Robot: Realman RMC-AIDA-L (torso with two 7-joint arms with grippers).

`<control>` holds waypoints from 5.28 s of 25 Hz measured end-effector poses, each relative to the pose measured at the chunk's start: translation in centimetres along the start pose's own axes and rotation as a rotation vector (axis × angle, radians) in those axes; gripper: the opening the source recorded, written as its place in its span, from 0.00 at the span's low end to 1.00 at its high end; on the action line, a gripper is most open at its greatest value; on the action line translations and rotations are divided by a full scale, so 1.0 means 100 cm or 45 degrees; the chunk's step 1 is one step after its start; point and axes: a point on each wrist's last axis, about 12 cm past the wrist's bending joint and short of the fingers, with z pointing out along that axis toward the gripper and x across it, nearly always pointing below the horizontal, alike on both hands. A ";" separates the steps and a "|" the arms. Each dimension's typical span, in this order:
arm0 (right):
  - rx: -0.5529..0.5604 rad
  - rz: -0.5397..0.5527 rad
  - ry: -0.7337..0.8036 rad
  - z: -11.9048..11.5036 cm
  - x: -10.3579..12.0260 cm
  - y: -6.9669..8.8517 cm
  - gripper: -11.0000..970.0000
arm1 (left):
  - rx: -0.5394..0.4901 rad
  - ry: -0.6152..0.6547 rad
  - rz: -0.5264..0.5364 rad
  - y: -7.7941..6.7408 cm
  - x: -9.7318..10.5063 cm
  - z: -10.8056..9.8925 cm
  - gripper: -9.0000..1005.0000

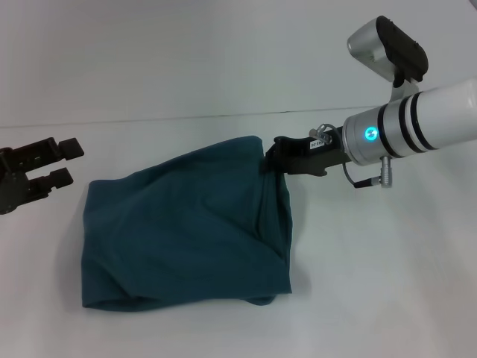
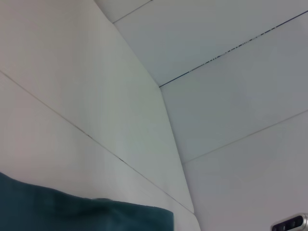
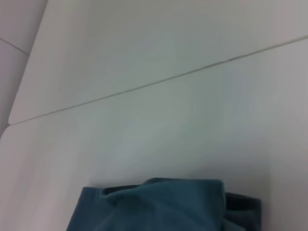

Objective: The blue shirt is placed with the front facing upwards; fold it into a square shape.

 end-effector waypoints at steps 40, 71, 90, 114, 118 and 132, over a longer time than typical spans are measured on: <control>-0.246 -0.068 0.373 0.004 0.052 0.018 0.70 | -0.007 -0.013 0.005 0.000 -0.004 -0.001 0.75; -0.493 -0.026 0.246 -0.067 0.013 0.013 0.70 | -0.223 0.272 -0.078 0.028 0.028 0.060 0.75; -0.523 -0.011 0.211 -0.092 0.001 0.003 0.70 | -0.189 0.187 -0.095 0.025 0.017 0.029 0.75; -0.538 0.019 0.179 -0.110 -0.004 -0.008 0.70 | -0.201 0.071 -0.095 0.029 0.014 0.060 0.75; -0.539 0.025 0.171 -0.112 -0.006 -0.008 0.70 | -0.154 0.110 -0.066 0.017 0.010 0.083 0.75; -0.548 0.042 0.142 -0.121 -0.011 -0.012 0.70 | -0.313 0.154 0.022 0.012 0.010 0.148 0.75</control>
